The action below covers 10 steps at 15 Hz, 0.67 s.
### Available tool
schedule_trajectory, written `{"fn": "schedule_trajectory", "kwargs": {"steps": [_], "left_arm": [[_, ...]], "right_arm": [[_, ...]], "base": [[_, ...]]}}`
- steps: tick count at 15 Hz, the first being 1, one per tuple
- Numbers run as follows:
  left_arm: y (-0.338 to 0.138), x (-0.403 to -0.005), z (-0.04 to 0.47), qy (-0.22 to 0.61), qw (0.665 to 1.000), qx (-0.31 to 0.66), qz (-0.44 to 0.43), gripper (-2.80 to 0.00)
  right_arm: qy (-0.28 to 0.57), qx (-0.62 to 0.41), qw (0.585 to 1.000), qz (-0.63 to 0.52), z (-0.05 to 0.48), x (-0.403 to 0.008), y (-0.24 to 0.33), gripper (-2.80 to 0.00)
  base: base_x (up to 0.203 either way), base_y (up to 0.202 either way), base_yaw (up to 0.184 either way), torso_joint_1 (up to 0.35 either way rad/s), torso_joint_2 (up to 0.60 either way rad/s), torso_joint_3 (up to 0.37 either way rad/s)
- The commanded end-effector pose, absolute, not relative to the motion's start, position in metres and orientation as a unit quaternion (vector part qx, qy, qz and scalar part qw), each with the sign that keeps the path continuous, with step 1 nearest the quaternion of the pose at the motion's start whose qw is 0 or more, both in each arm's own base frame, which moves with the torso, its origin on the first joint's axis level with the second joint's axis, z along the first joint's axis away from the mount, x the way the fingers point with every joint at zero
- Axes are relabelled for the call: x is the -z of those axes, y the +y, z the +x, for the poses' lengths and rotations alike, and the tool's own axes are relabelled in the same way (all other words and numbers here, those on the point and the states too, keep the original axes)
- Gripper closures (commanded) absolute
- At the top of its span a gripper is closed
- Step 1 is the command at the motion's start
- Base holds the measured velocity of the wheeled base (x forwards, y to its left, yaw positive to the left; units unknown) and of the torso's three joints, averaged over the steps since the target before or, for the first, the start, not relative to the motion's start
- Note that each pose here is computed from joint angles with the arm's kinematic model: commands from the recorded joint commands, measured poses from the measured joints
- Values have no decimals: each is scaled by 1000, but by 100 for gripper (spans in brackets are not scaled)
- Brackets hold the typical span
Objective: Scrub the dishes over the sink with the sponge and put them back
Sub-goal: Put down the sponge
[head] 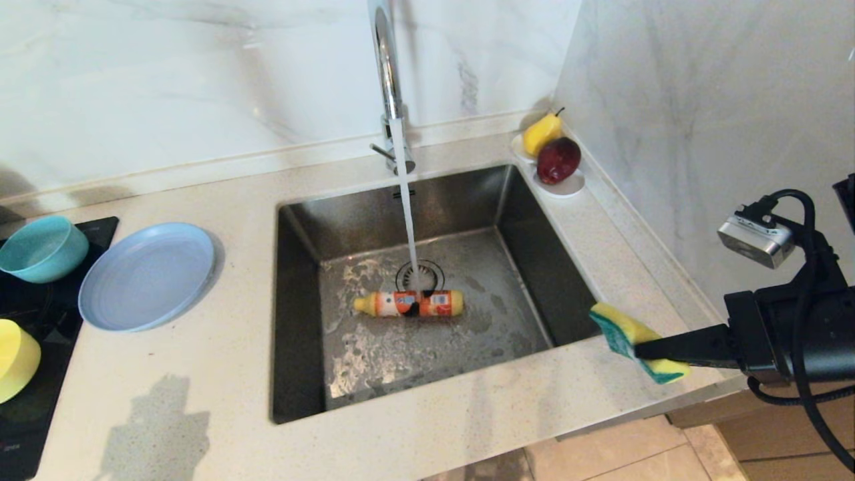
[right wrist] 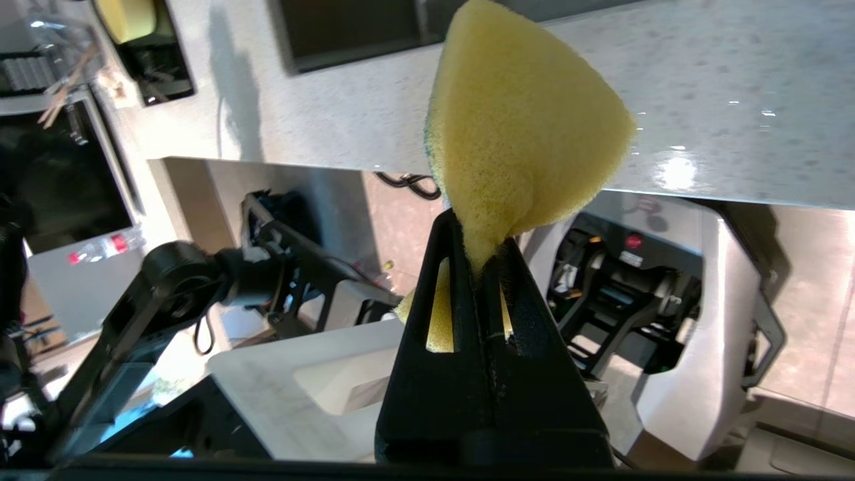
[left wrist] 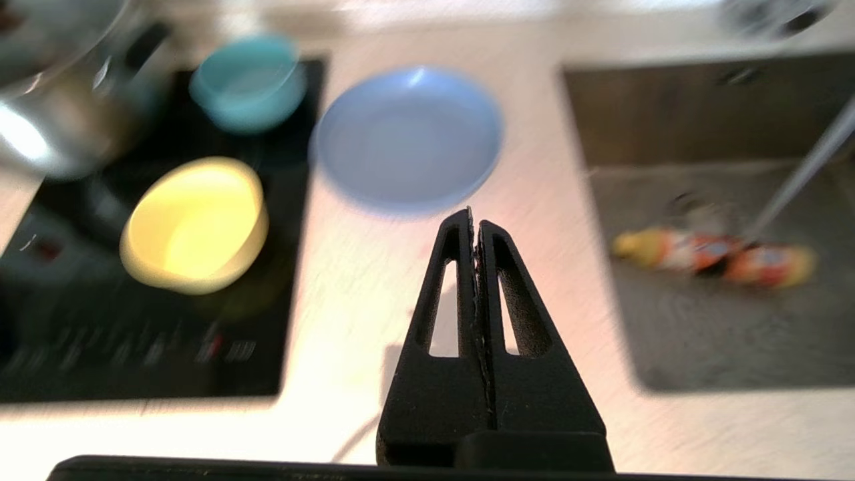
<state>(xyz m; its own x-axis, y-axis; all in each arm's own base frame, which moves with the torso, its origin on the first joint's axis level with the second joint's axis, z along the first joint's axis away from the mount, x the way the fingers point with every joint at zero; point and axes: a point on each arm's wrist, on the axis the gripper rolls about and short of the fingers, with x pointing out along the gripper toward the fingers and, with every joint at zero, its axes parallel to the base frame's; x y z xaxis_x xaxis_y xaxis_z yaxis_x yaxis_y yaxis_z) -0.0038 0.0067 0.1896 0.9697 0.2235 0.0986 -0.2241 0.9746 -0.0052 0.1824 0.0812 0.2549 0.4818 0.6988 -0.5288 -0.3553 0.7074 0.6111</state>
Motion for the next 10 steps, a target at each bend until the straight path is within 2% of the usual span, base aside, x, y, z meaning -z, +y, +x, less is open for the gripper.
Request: {"fn": "schedule_trajectory", "kwargs": {"steps": [1, 5, 8, 10], "left_arm": [[7, -161, -15, -56, 990, -126, 1, 0], [5, -99, -18, -26, 997, -77, 3, 0], [1, -76, -21, -28, 1000, -2, -12, 0], [1, -75, -21, -23, 1000, 1, -15, 0]], "right_arm": [[396, -311, 837, 215, 181, -256, 80, 0], [391, -309, 840, 214, 173, -257, 77, 0], [393, -298, 844, 210, 172, -253, 77, 0], [396, -275, 853, 201, 177, -247, 77, 0]], "base": [[0, 0, 0, 0, 0, 0], [0, 0, 0, 0, 0, 0], [0, 0, 0, 0, 0, 0], [0, 0, 0, 0, 0, 0]]}}
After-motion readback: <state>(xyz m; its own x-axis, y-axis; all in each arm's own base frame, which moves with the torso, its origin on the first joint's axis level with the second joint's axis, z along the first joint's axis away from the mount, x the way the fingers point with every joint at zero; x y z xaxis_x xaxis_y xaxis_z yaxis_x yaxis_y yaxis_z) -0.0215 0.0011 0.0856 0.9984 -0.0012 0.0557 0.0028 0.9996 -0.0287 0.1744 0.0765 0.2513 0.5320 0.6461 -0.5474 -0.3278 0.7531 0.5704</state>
